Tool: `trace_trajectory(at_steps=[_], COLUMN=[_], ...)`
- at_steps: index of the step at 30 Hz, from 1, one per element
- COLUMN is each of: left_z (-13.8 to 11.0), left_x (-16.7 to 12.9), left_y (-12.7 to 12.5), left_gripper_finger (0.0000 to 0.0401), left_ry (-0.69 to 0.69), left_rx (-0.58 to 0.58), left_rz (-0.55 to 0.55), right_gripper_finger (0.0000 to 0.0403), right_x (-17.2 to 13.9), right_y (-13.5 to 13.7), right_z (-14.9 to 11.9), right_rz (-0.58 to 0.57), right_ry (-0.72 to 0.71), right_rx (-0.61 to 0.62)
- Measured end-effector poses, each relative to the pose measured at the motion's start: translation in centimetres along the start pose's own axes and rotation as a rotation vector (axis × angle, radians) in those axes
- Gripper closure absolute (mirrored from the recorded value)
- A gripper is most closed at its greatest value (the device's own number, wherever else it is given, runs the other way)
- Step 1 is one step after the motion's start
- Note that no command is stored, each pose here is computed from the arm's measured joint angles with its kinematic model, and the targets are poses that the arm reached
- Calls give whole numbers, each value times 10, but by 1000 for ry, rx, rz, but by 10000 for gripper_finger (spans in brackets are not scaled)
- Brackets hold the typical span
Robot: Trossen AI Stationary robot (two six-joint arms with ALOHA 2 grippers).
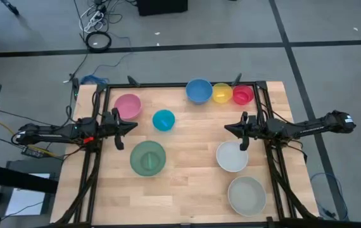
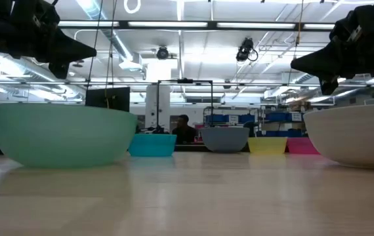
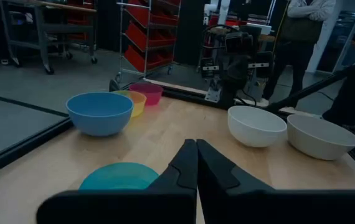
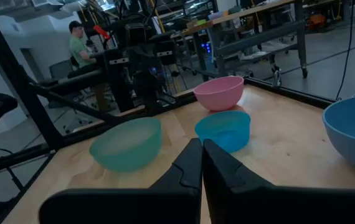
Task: Nest bowls inside each other
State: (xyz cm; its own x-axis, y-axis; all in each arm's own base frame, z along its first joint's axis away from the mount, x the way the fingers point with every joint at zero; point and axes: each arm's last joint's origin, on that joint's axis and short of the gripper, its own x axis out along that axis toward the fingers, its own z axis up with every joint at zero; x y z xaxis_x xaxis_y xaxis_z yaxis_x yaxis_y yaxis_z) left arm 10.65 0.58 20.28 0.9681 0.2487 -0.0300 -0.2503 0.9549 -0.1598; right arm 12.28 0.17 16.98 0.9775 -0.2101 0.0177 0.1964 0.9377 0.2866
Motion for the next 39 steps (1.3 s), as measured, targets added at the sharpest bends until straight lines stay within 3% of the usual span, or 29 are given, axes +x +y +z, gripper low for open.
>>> trace_trajectory(at_steps=[13,22,28,39], left_z=[0,2,12,25], left_x=[0,0,0,-3], left_y=[0,0,-2,-3], left_gripper_finger=[395,395,395,395], left_ry=[1,-21,-123,-257], left_rx=[0,-6,-57,-121], left_rz=[0,4,-5,-32], right_gripper_finger=[399,399,399,399], right_x=[0,-1,-2,-2], right_y=[2,3,5,5], right_z=[8,13,20,19], right_rz=[10,23,52,58], right_ry=[-83,-136,-201,-191], right_rx=[-135,-100,48,70])
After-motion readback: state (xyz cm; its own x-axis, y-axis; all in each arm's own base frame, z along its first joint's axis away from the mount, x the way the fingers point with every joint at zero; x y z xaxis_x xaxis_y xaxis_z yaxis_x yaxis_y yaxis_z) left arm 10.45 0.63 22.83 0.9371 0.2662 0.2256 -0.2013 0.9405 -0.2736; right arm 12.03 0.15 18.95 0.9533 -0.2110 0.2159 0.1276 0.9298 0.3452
